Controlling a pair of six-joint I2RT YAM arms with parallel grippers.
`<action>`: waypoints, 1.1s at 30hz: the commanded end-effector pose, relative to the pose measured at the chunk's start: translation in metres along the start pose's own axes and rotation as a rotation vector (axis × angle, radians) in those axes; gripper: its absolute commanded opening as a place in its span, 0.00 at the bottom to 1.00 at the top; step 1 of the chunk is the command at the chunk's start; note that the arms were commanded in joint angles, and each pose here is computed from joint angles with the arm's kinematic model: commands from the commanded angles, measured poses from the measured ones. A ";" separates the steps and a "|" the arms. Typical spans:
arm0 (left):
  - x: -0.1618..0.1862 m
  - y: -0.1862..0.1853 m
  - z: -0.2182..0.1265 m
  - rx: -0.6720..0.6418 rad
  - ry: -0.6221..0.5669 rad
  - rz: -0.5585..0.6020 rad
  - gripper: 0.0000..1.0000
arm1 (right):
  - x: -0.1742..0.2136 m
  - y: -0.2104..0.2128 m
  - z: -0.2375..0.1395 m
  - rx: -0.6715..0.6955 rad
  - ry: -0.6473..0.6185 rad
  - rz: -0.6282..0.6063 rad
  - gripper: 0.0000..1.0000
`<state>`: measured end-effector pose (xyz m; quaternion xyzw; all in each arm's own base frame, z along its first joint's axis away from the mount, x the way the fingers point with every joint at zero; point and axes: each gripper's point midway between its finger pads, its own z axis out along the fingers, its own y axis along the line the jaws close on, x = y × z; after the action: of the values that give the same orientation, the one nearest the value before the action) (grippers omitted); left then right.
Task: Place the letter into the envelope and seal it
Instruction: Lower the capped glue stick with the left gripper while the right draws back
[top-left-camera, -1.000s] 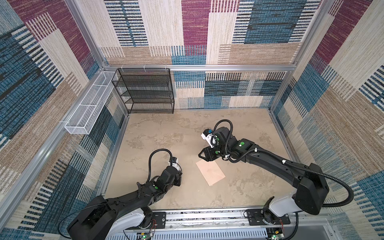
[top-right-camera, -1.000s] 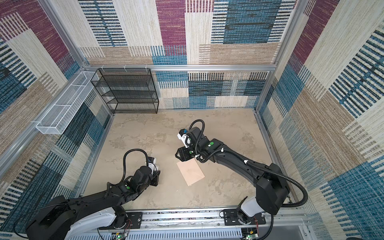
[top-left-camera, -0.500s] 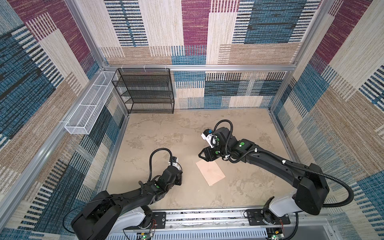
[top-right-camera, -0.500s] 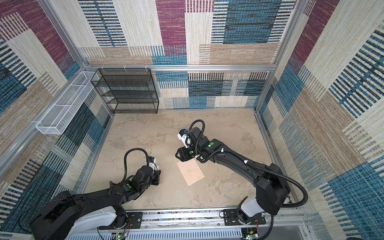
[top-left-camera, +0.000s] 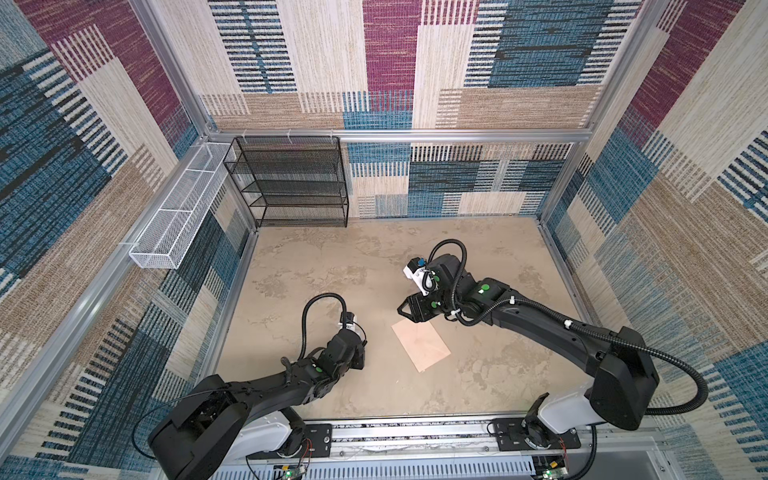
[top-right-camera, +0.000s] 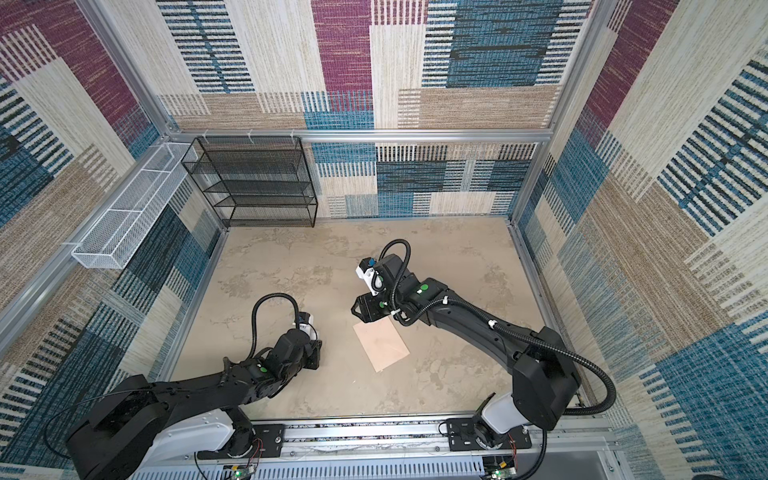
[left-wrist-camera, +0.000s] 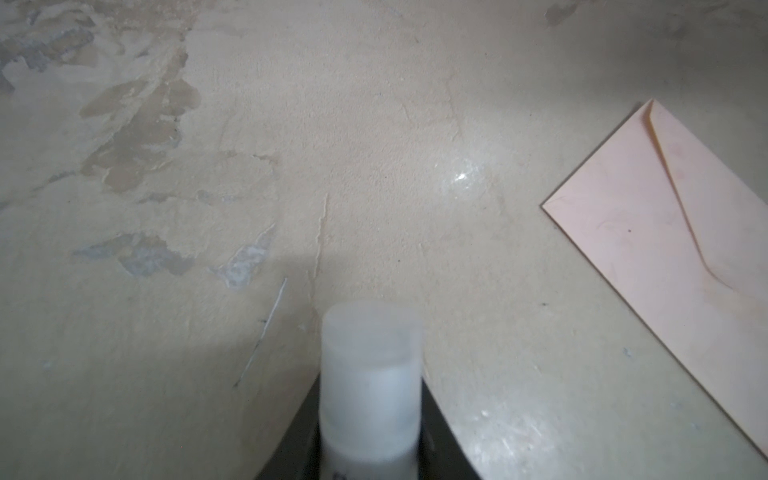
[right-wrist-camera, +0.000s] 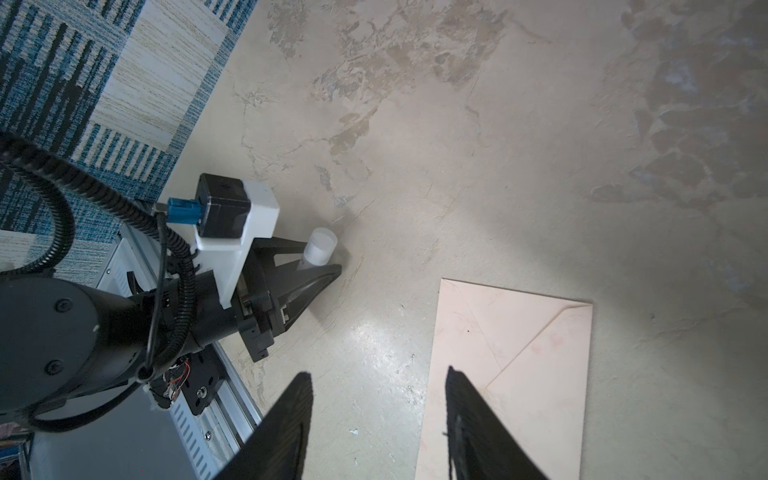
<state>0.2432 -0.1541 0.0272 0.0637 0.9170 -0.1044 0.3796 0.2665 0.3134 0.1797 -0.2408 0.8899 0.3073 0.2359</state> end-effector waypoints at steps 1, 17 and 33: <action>0.001 0.003 0.000 -0.020 0.008 -0.024 0.37 | -0.008 0.002 -0.003 -0.005 -0.030 0.005 0.55; -0.001 -0.002 0.000 0.002 0.004 -0.029 0.47 | -0.011 0.000 -0.004 -0.001 -0.028 0.006 0.55; -0.061 -0.012 -0.038 0.027 -0.146 -0.003 0.95 | -0.025 -0.001 -0.012 0.020 -0.053 -0.005 0.55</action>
<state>0.2553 -0.1653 0.0865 0.0516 0.8896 -0.1426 0.4308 0.2776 0.3138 0.1948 -0.2343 0.8878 0.3092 0.2477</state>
